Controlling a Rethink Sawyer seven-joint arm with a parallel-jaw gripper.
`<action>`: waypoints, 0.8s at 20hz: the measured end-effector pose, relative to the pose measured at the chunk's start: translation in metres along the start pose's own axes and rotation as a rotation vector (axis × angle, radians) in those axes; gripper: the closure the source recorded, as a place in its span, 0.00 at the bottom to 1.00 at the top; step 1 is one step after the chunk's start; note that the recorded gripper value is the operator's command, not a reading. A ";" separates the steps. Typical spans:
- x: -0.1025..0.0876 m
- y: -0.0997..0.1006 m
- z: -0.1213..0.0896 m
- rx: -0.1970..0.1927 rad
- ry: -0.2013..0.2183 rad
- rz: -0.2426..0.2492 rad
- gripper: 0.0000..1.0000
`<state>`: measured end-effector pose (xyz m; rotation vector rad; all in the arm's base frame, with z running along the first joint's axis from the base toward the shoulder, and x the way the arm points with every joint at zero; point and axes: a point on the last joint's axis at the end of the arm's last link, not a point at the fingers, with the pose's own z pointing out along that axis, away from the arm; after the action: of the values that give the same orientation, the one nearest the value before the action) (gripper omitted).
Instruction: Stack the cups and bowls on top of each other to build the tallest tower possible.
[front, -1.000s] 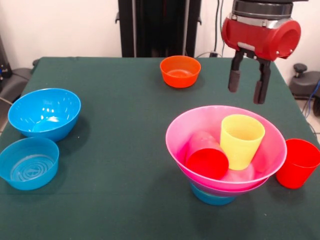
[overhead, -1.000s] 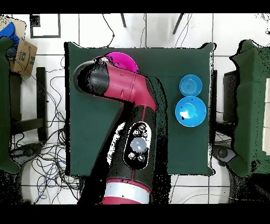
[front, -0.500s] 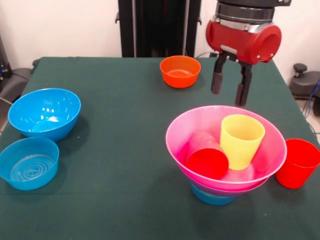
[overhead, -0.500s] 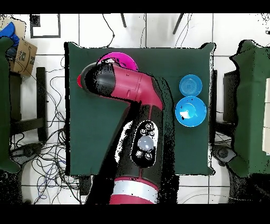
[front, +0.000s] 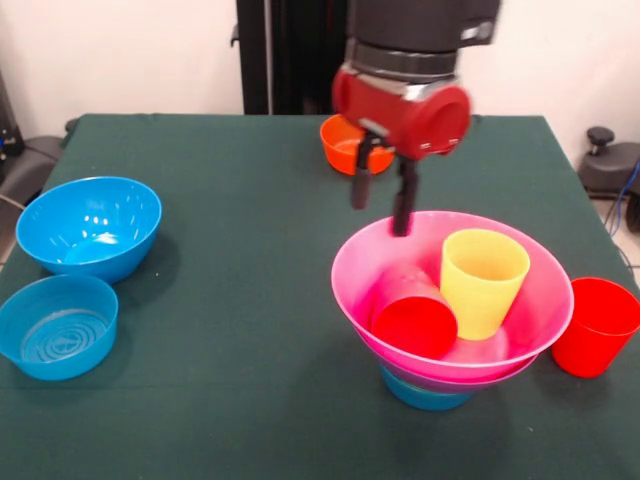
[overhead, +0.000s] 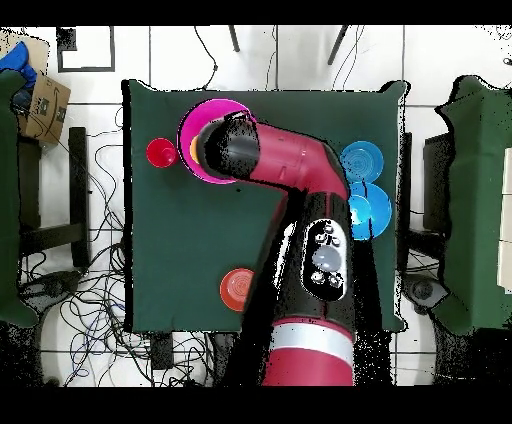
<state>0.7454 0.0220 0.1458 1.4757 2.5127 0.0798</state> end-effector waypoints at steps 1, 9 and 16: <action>-0.008 -0.005 0.003 0.001 0.000 0.001 0.00; -0.058 -0.035 0.004 -0.004 -0.010 -0.042 0.00; -0.082 -0.052 -0.007 -0.017 -0.017 -0.110 0.00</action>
<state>0.7379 -0.0739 0.1577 1.3235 2.5676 0.0699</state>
